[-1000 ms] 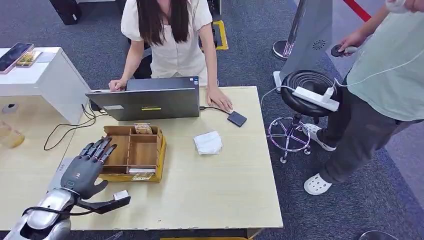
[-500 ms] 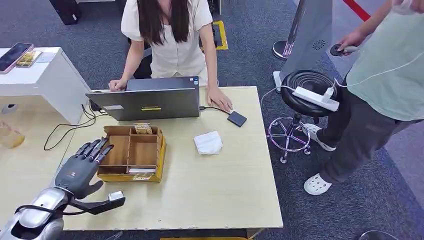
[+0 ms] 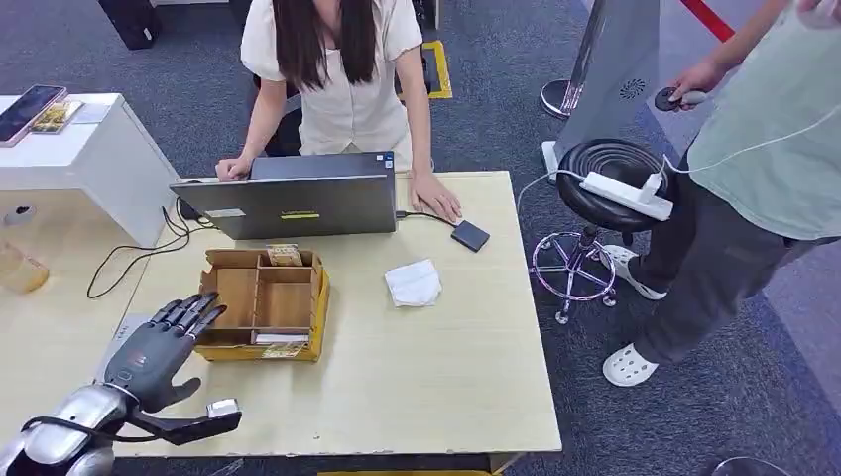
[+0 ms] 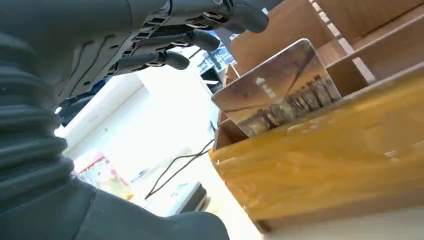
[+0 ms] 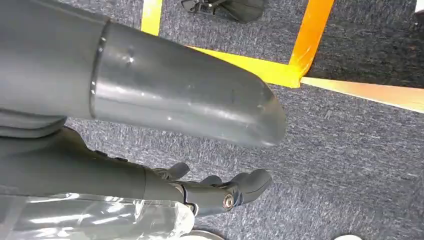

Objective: Pass the card to the sensor for recognition and then transmit it.

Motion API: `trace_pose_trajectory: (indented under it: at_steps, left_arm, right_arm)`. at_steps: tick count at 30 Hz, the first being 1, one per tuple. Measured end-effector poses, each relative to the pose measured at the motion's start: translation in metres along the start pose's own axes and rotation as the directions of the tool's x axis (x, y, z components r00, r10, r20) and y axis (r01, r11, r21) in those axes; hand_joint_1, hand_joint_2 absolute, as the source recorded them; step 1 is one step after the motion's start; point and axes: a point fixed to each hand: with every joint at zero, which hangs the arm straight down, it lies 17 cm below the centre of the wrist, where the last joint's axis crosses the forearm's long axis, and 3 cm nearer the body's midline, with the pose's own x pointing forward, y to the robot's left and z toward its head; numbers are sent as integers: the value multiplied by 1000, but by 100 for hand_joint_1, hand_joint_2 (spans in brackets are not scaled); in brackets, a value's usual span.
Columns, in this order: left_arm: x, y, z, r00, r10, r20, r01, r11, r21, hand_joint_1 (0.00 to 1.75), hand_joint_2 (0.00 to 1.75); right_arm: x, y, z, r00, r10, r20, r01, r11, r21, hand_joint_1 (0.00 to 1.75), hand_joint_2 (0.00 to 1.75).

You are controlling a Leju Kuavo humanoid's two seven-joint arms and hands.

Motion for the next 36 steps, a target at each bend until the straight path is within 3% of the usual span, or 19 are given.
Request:
trace_pose_trajectory:
  at_steps: [13,15,16,17,18,21,23,36]
  left_arm:
    - [6,7,5,999,23,42,-22,1000,-5,0,175]
    - [6,7,5,999,22,43,-22,1000,-4,79,175]
    - [6,8,5,999,22,44,-22,1000,-3,145,175]
    - [6,7,5,999,23,44,-22,1000,-3,143,175]
    - [6,7,5,999,22,43,-22,1000,-4,159,175]
    - [5,7,5,999,26,44,-26,1000,-5,141,175]
    - [5,8,5,999,28,44,-28,1000,-4,152,175]
    - [5,9,5,998,40,45,-40,999,-3,148,175]
  right_arm:
    - [0,-1,0,1000,-3,-1,3,1000,-3,0,0]
    - [0,-1,0,1000,-2,-1,2,1000,-3,0,0]
    - [0,-1,0,1000,-2,-1,2,1000,-2,0,0]
    - [0,-1,0,1000,-2,0,2,1000,-3,0,0]
    - [0,-1,0,1000,-1,0,1,1000,-2,0,0]
    - [0,-1,0,1000,-1,0,1,1000,-2,0,0]
    - [0,-1,0,1000,0,1,0,1000,-2,0,0]
    - [1,-1,0,1000,1,5,-1,1000,-2,0,0]
